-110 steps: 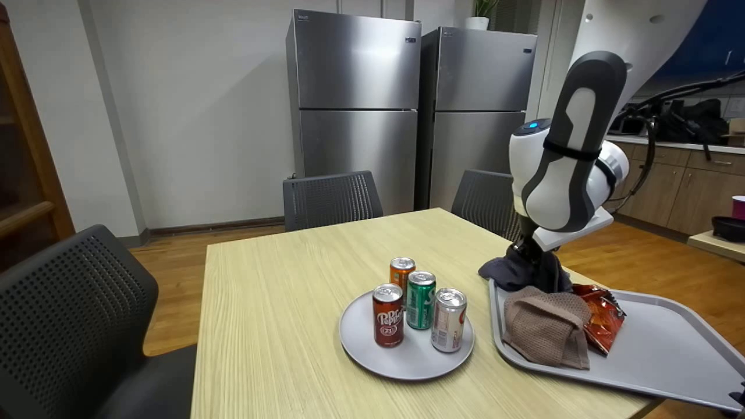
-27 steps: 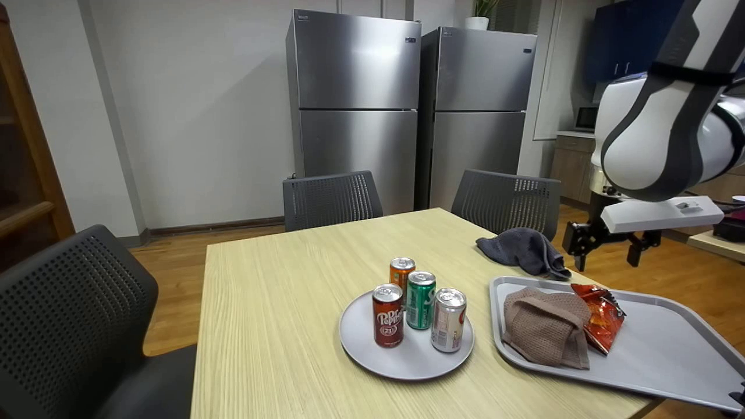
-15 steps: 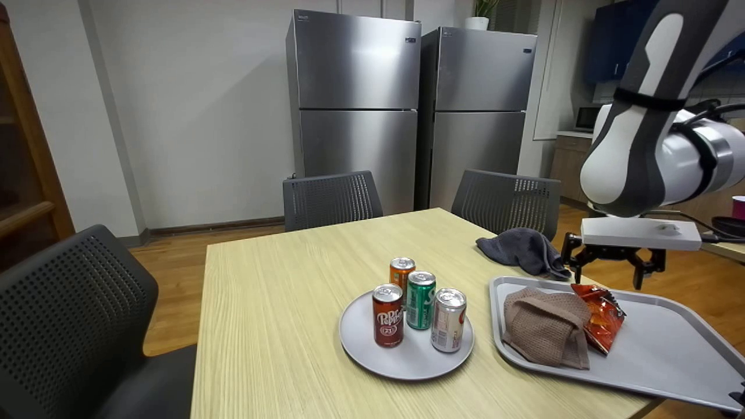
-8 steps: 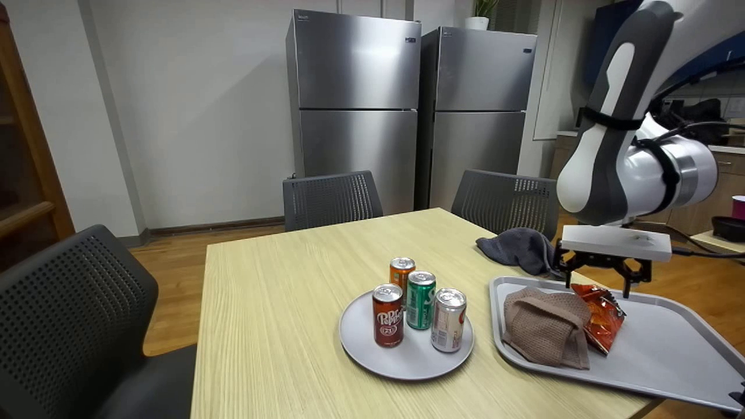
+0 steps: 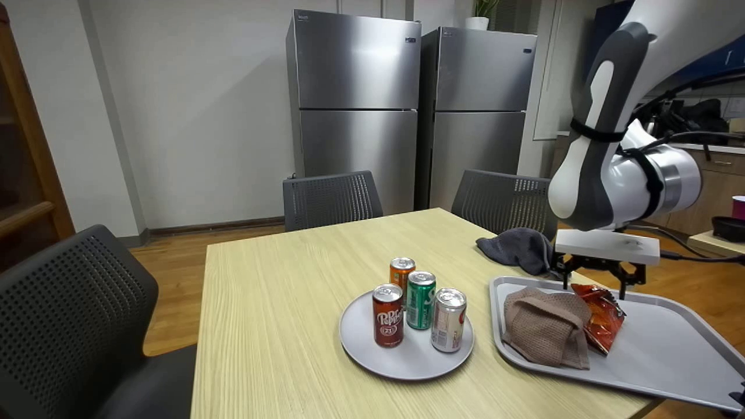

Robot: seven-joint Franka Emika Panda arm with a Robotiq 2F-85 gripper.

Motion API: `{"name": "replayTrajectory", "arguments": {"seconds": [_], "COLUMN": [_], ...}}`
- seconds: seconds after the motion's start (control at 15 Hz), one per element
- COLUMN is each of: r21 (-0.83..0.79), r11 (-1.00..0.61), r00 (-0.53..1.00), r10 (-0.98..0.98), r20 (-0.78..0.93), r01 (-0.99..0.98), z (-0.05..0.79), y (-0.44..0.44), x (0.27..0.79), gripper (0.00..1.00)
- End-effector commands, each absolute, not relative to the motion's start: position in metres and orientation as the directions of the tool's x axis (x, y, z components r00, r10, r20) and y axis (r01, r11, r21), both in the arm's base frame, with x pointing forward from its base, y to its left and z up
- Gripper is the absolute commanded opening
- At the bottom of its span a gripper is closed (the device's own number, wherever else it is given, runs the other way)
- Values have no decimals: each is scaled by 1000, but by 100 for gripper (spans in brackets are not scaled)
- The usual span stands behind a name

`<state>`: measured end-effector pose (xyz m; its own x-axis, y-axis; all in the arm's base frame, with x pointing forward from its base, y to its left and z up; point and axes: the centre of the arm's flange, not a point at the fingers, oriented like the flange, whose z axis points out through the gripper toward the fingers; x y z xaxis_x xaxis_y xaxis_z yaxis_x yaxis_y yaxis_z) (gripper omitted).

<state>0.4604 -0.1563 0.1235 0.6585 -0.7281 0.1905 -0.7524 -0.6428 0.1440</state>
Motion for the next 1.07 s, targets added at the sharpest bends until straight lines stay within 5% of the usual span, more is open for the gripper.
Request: {"name": "replayTrajectory", "arguments": {"seconds": [0.0,0.6,1.0], "r21": [137,141,133], "r11": [-627,-631,-638], "r00": [641,647,651], "r10": [-743,-738,-733], "r20": [191,194,196], "r01": [-767,-763,-759], "z": [122,122,129], "y": [-158,-158,-158], "x": [467,466,464], "gripper": [74,5,0]}}
